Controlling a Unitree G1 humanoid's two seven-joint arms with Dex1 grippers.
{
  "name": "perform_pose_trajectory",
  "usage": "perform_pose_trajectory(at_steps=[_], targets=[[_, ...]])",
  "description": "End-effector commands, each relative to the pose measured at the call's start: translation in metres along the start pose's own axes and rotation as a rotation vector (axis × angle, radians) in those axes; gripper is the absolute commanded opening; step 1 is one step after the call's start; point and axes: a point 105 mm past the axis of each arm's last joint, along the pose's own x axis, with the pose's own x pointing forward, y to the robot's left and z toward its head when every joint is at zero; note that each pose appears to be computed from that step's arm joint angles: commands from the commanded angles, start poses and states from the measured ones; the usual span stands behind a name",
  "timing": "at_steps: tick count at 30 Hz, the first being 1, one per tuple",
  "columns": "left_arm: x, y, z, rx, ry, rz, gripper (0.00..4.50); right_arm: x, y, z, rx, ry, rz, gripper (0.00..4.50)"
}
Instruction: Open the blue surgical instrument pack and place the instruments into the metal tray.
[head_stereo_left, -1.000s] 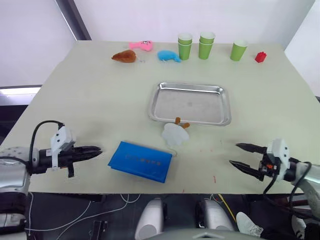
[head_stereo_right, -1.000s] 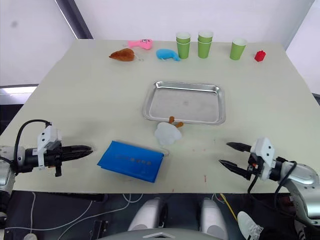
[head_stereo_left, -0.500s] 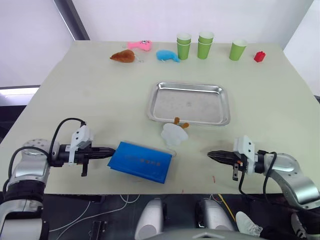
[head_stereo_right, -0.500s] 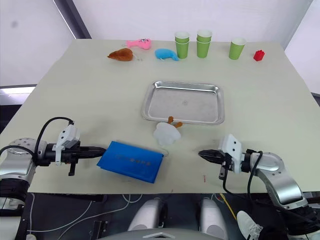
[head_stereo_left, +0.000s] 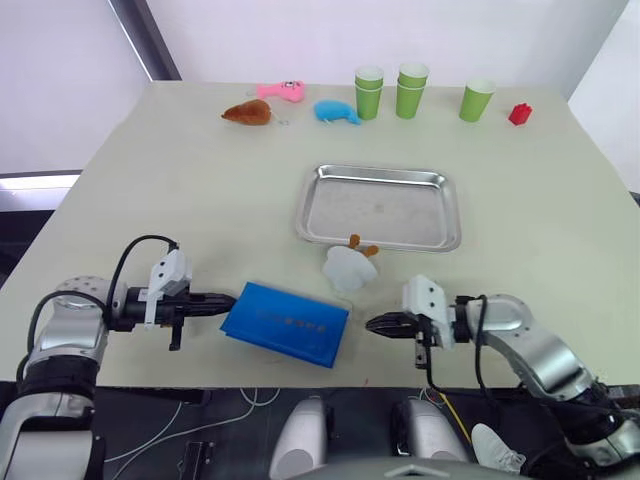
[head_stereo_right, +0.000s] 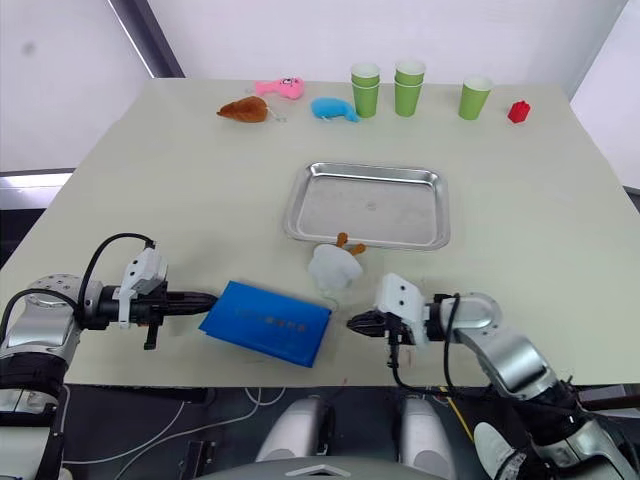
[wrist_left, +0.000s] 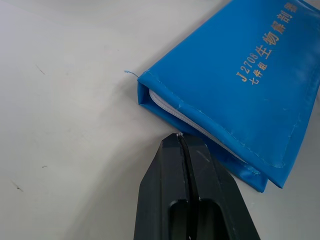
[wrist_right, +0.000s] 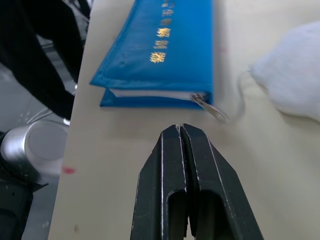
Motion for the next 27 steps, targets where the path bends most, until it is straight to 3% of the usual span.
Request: perform_pose_trajectory(at_steps=[1,11,27], targets=[[0.002,-0.009,0.000,-0.005,0.006,-0.070,0.00,0.009,-0.001,0.000,-0.015,0.026,0.001,0.04],[0.007,-0.010,0.008,0.007,-0.001,-0.097,0.00,0.026,-0.003,0.011,0.014,-0.030,-0.005,0.04],[0.002,-0.013,0.022,0.014,-0.012,-0.110,0.00,0.026,-0.011,0.009,0.006,-0.032,-0.024,0.04]])
